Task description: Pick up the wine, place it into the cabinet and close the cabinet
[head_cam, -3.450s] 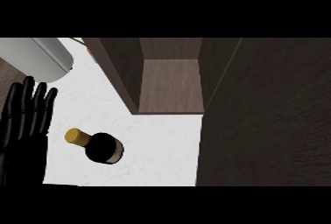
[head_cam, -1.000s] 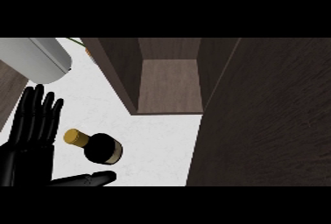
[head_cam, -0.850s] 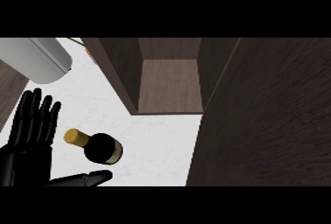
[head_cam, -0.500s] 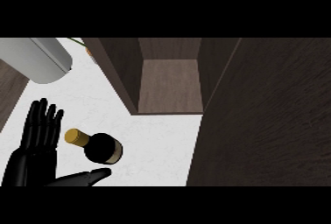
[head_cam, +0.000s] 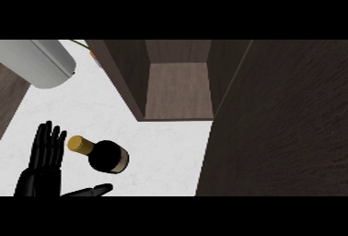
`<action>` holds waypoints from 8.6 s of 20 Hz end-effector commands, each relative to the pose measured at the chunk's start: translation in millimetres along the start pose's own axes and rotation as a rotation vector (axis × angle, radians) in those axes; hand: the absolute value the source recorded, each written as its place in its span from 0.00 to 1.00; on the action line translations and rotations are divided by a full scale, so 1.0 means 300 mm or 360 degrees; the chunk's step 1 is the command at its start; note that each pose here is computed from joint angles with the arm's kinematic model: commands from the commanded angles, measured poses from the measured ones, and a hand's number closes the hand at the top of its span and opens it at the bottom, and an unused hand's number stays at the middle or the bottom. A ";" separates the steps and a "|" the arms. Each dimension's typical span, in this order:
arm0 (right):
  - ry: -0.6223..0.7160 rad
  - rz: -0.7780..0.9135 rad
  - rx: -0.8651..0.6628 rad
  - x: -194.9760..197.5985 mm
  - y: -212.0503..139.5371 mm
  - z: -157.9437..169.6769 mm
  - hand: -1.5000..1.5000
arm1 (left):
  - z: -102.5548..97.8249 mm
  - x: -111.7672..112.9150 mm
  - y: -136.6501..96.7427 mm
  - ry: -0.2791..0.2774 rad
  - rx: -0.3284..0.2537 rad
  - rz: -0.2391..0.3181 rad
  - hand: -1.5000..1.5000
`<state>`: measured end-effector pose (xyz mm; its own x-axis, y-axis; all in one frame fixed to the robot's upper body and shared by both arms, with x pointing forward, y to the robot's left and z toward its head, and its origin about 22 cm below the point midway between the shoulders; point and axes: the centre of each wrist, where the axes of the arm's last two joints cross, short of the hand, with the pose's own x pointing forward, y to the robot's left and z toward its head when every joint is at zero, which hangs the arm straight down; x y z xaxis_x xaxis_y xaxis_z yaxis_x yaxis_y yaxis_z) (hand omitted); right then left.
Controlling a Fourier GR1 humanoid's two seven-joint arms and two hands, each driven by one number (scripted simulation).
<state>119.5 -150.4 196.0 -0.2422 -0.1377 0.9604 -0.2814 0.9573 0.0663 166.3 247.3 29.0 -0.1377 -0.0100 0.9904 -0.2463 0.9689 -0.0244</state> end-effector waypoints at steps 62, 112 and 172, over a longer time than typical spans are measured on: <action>-0.0147 0.0102 -0.0087 0.056 -0.013 0.118 0.00 | -0.093 -0.566 0.126 0.0037 -0.0479 0.0246 1.00; -0.0158 0.0151 -0.0091 0.089 -0.085 0.148 0.00 | -0.322 -0.144 -0.497 -0.0197 -0.0633 0.0077 1.00; -0.0172 0.0065 0.0029 -0.023 -0.066 0.191 0.00 | -0.757 -0.123 -0.603 -0.0055 -0.0182 -0.0408 0.00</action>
<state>92.4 -178.8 149.6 -0.3908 -0.0275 0.9201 -0.2317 0.9703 -0.0694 432.0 129.7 24.6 -0.1145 -0.2152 0.9698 -0.1413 0.9699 0.1985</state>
